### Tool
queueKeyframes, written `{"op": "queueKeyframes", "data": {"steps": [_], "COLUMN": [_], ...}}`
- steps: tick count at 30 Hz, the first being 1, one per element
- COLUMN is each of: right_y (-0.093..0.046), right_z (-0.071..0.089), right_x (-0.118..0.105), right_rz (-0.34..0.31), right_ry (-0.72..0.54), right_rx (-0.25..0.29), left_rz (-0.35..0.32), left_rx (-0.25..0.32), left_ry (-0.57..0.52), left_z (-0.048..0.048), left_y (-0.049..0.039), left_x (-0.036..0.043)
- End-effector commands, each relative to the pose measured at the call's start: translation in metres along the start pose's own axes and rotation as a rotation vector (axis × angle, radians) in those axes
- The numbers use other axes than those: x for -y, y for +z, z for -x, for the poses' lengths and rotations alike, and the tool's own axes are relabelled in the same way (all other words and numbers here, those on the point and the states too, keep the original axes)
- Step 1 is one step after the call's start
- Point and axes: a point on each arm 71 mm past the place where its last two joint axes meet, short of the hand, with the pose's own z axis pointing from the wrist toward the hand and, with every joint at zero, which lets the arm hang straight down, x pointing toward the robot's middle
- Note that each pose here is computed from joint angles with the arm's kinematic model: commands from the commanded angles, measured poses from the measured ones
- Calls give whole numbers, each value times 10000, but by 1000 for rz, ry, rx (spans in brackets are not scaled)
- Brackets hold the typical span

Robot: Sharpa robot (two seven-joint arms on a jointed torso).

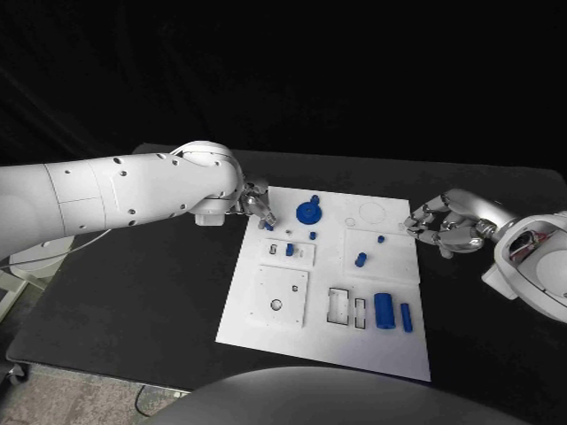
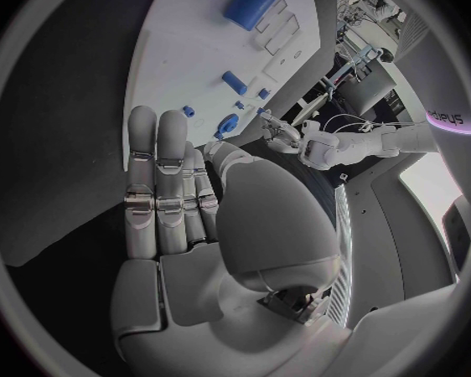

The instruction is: Assemble the parts on the task board

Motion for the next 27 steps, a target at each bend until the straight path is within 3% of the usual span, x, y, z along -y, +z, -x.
{"op": "queueKeyframes", "data": {"steps": [1,14,27], "right_y": [1,0,-2], "right_z": [-12,-28,-34], "right_x": [13,16,18], "right_rz": [-12,-19,-23], "right_ry": [-4,-5,-7], "right_rx": [-13,-22,-28], "left_rz": [-22,-61,-65], "left_rx": [-35,-50,-49], "left_ry": [-4,16,7], "left_z": [-18,-111,-236], "left_y": [-55,-199,-206], "left_x": [26,98,60]}}
